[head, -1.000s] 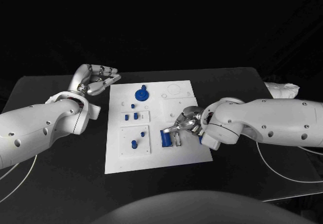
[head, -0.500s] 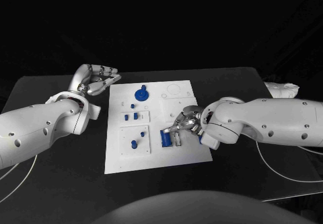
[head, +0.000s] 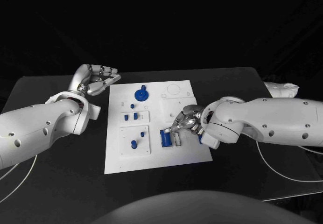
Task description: Assemble the parts on the task board
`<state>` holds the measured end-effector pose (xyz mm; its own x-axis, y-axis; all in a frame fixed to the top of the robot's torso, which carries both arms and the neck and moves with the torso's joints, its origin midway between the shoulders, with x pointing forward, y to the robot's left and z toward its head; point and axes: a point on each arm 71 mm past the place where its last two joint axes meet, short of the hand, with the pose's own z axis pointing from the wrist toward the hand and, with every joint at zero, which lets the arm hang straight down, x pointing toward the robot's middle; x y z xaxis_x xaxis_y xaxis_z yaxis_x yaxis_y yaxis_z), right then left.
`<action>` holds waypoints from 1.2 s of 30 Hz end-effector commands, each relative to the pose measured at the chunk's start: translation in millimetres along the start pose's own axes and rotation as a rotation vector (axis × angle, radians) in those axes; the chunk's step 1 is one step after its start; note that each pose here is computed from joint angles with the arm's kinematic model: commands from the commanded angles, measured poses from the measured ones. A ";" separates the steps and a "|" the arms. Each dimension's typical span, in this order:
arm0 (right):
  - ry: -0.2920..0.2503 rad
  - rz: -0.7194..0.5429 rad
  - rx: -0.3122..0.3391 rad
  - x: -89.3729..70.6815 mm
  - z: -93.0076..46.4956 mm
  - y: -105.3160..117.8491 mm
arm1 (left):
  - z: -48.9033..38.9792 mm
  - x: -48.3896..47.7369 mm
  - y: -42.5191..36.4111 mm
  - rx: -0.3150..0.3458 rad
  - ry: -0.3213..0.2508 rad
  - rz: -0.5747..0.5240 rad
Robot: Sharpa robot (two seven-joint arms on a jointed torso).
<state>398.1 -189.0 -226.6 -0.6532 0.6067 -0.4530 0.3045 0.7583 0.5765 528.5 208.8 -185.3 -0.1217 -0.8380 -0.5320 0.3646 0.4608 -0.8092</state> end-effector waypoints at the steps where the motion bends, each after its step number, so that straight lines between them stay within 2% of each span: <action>1: -0.022 0.003 0.035 -1.0 3.1 -7.9 | 0.7 2.0 -2.1 0.015 0.014 -0.006; 19: -0.044 0.041 0.012 -2.5 4.5 -6.5 | 0.7 1.7 -1.9 0.014 0.014 -0.005; 36: -0.048 0.046 0.020 -2.7 5.0 -7.3 | 0.5 1.3 -1.7 0.013 0.014 -0.005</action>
<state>401.7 -189.5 -226.7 -0.6123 0.6504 -0.4495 0.3162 0.7226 0.6147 528.8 209.4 -185.3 -0.1215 -0.8377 -0.5324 0.3641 0.4614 -0.8091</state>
